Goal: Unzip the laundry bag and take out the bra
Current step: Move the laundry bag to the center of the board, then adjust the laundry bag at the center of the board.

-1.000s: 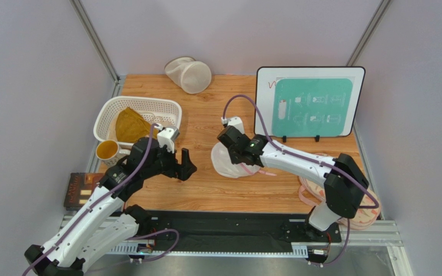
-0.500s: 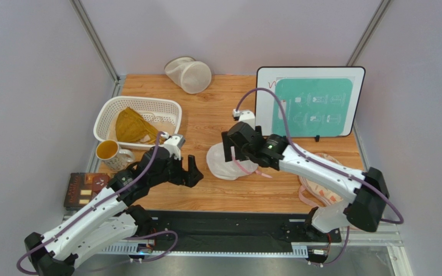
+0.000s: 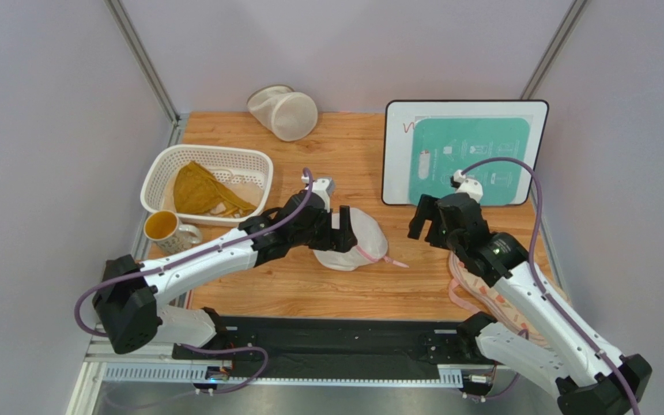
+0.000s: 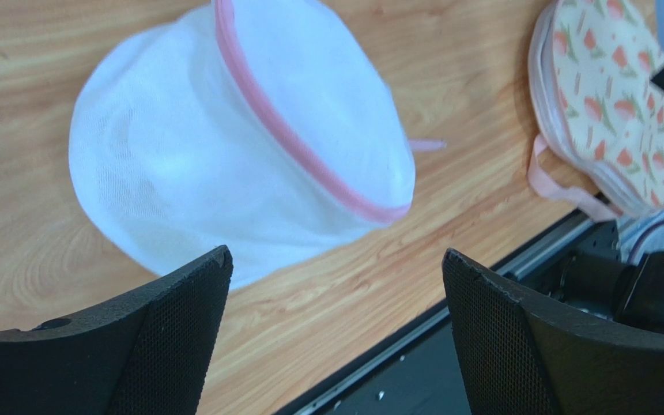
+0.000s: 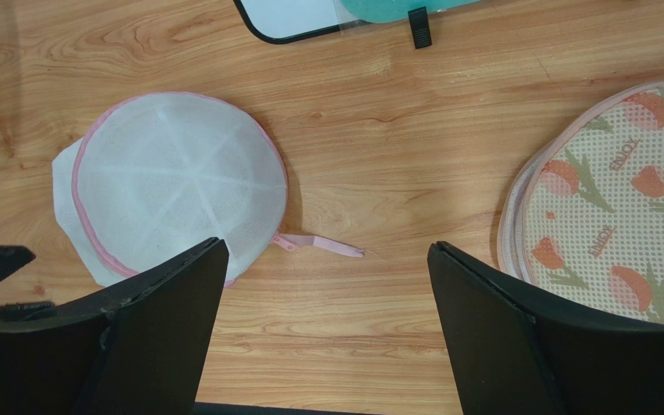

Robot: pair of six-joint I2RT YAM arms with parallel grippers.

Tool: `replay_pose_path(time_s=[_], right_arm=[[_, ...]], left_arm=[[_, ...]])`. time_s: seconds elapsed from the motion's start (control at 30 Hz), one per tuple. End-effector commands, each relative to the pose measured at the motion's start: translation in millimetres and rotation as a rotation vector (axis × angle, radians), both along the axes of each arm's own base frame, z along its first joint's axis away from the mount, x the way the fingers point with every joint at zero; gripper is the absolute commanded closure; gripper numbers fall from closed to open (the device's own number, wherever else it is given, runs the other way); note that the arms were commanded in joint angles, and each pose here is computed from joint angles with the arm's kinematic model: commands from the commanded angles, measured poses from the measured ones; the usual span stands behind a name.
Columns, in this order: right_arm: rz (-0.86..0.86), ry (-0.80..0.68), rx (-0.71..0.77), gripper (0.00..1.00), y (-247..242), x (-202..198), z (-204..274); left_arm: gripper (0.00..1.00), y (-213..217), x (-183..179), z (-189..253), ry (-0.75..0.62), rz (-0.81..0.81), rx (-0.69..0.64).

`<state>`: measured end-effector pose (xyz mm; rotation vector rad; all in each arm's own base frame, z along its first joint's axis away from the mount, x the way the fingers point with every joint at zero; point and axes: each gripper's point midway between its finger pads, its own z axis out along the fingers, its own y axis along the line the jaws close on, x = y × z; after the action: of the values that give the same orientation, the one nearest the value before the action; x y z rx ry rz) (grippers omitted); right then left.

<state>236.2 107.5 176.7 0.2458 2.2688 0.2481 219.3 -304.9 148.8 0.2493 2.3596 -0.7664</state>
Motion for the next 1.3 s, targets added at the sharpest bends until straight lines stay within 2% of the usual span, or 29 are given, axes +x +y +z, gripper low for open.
replay_pose_path(time_s=[0.0, 0.13, 0.37, 0.57, 0.6, 0.67, 0.7, 0.87, 0.9, 0.97, 1.1, 1.27], right_arm=[[0.012, -0.016, 0.052, 0.07, 0.6, -4.0, 2.7], [0.009, 0.012, 0.052, 0.07, 0.1, -6.3, -7.7], [0.037, -0.011, 0.100, 0.07, 2.8, -16.3, -6.5], [0.057, 0.016, 0.098, 0.08, 3.4, -22.9, -18.6], [0.061, 0.015, 0.105, 0.08, 4.1, -23.8, -18.3], [0.065, 0.013, 0.112, 0.08, 3.7, -27.0, -19.1], [0.067, 0.012, 0.117, 0.08, 4.1, -28.0, -19.1], [0.081, 0.030, 0.118, 0.08, 6.0, -30.6, -27.1], [0.089, 0.037, 0.122, 0.08, 7.9, -31.1, -29.7], [0.107, 0.045, 0.134, 0.08, 13.0, -30.3, -34.8], [0.171, 0.048, 0.231, 0.08, 33.9, -32.6, -36.3], [0.277, -0.002, 0.386, 0.09, 66.7, -28.6, -28.6]], left_arm=[[0.03, -20.9, 23.3, 25.5, -0.048, 0.065, -0.079], [0.04, -34.4, 32.6, 3.6, 0.000, 0.060, -0.019], [0.05, -26.4, 43.3, -26.6, 0.016, 0.116, 0.087], [0.14, -38.0, 53.2, -35.9, 0.021, 0.120, 0.090], [0.17, -39.3, 54.3, -37.0, 0.022, 0.119, 0.093], [0.31, -40.1, 56.6, -38.8, 0.017, 0.126, 0.092], [0.41, -38.5, 56.3, -41.4, 0.017, 0.130, 0.097], [0.74, -31.7, 56.1, -35.6, -0.006, 0.112, 0.096], [0.86, -28.1, 54.9, -35.2, -0.014, 0.097, 0.103], [1.00, -23.6, 52.9, -34.3, -0.016, 0.071, 0.099], [1.00, -0.8, 40.7, -30.6, -0.009, 0.006, 0.056], [1.00, 21.0, 22.7, -6.3, 0.041, -0.072, -0.135]])
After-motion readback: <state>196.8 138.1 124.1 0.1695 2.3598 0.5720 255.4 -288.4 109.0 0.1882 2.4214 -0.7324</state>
